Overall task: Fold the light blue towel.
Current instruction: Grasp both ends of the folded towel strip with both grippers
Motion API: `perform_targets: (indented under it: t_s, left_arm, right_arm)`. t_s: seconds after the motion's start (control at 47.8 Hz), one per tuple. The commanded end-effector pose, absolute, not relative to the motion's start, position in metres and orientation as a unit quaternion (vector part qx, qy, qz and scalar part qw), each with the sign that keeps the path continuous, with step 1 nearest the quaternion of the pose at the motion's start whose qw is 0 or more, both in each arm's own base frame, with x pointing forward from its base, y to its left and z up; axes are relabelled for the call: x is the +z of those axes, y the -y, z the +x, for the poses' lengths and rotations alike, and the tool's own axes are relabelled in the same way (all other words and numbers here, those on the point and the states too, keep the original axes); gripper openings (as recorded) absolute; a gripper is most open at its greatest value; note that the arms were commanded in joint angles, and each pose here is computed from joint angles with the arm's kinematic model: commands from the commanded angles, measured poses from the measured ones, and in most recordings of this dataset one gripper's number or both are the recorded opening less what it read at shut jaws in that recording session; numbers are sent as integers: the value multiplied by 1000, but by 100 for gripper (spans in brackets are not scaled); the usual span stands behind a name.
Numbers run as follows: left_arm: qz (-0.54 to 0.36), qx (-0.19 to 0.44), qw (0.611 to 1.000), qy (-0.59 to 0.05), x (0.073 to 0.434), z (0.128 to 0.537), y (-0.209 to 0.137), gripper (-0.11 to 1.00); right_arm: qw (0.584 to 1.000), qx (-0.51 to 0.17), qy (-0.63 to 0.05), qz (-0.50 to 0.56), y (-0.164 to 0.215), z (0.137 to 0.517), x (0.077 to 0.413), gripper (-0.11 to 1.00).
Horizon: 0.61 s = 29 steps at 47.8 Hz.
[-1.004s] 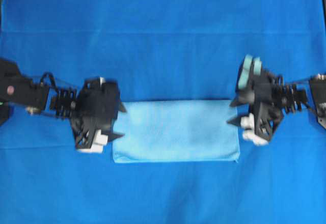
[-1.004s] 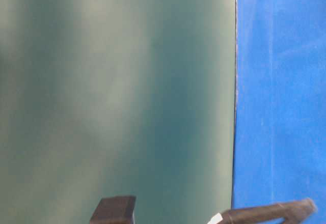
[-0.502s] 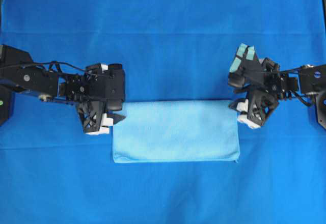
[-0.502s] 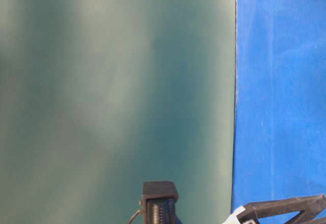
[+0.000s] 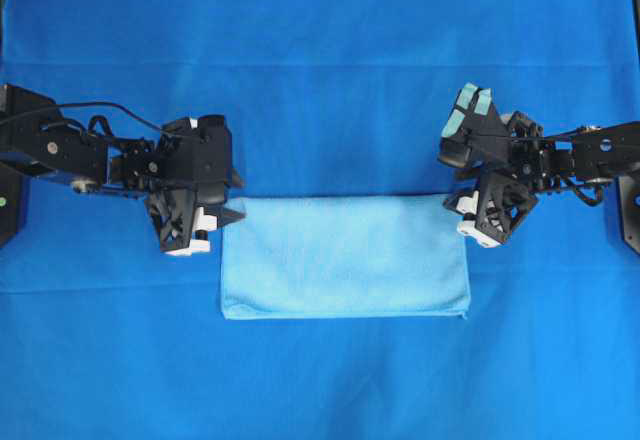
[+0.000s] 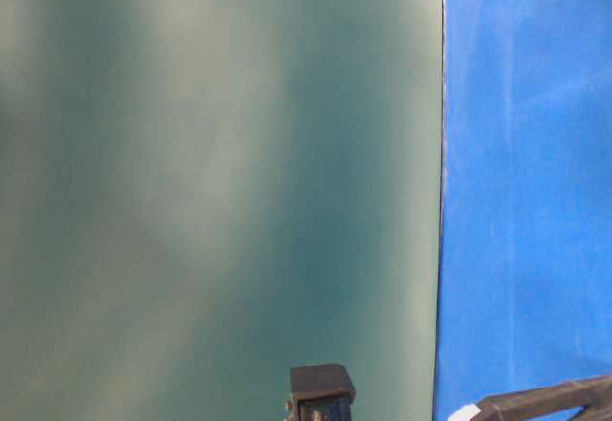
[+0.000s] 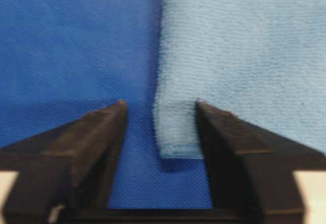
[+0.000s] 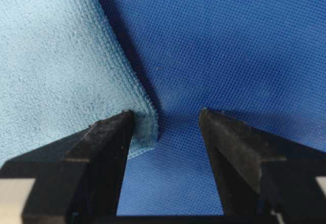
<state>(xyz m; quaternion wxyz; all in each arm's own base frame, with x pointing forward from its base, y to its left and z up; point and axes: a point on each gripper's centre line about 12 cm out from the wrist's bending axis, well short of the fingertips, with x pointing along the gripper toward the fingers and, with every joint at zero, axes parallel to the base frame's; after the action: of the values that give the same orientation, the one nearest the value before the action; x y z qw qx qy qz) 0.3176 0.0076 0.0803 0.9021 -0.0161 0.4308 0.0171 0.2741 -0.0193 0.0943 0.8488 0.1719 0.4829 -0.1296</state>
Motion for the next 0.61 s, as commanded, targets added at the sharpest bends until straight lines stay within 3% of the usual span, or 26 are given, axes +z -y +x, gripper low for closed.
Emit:
perform_targets:
  t_s: [0.0, 0.084, 0.188, 0.23, 0.586]
  left_arm:
    - [-14, 13, 904, -428, 84, 320, -6, 44]
    - [-10, 11, 899, -439, 83, 319, -6, 28]
    - [-8, 8, 893, -450, 83, 319, -3, 7]
    - [-6, 6, 891, -453, 85, 320, -2, 3]
    - [-7, 4, 887, -462, 112, 327, -2, 3]
  right_arm:
    - [852, -129, -476, 173, 20, 278, 98, 58]
    - [850, -128, -482, 171, 18, 276, 97, 45]
    - [846, -128, -490, 169, 16, 275, 97, 14]
    - [845, -129, -490, 170, 16, 275, 97, 3]
    - [858, -131, -464, 177, 17, 281, 124, 1]
